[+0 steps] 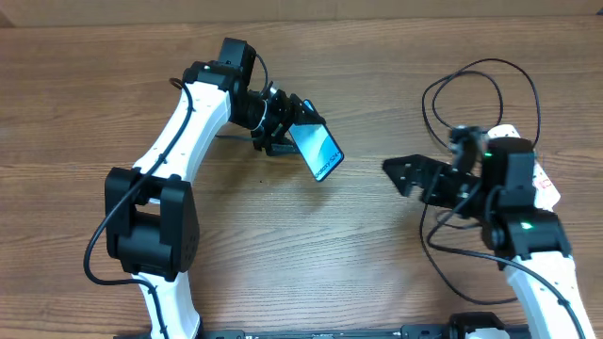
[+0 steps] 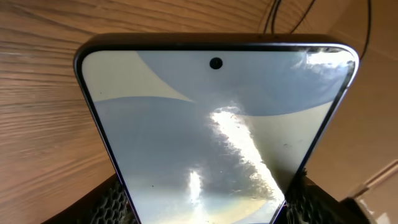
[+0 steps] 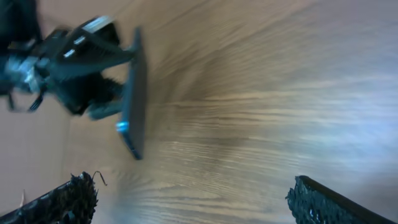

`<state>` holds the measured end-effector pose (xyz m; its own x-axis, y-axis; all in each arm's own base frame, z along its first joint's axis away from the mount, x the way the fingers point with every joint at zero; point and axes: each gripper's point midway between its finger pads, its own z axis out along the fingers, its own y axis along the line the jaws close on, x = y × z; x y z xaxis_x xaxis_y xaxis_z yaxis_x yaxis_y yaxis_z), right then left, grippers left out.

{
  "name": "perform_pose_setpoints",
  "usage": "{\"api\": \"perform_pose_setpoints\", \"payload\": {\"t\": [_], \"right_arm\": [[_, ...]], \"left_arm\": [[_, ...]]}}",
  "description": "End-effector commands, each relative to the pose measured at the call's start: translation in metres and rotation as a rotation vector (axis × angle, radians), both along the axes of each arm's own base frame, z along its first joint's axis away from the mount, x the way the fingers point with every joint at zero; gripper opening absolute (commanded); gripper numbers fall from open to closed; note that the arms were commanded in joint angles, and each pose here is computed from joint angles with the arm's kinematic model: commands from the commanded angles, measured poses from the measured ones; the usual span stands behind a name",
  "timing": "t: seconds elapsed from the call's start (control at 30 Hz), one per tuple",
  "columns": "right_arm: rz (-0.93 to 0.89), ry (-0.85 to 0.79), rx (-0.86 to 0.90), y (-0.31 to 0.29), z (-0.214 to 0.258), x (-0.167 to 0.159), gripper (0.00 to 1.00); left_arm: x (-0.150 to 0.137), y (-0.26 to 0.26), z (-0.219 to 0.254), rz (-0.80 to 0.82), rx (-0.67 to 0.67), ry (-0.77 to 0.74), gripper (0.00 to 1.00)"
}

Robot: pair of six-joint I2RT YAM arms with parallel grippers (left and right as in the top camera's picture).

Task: Plug charger to phone and switch on socket
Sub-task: 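Move the right gripper toward the held phone's lower end, then close the right gripper on the phone's bottom edge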

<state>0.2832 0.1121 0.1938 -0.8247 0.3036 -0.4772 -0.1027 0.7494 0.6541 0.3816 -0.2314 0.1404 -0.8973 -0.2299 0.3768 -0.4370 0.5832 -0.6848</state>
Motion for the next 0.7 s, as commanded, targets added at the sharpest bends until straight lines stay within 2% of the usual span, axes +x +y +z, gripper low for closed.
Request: {"api": "perform_pose_setpoints", "payload": {"t": [0.0, 0.17, 0.27, 0.47, 0.67], "right_arm": [[0.076, -0.096, -0.030, 0.027, 0.011, 0.006, 1.00], [0.098, -0.212, -0.105, 0.058, 0.017, 0.019, 1.00], [0.063, -0.215, -0.140, 0.070, 0.009, 0.027, 1.00], [0.054, -0.233, -0.117, 0.093, -0.001, 0.047, 1.00], [0.064, -0.290, -0.090, 0.112, -0.006, 0.068, 1.00]], "left_arm": [[0.004, -0.013, 0.021, 0.024, -0.087, 0.028, 0.48], [0.011, -0.022, 0.035, 0.017, -0.173, 0.006, 0.48], [0.013, -0.027, 0.043, 0.009, -0.217, -0.005, 0.48], [0.012, -0.032, 0.055, -0.020, -0.288, -0.019, 0.48], [0.009, -0.037, 0.058, -0.029, -0.304, -0.004, 0.48]]}}
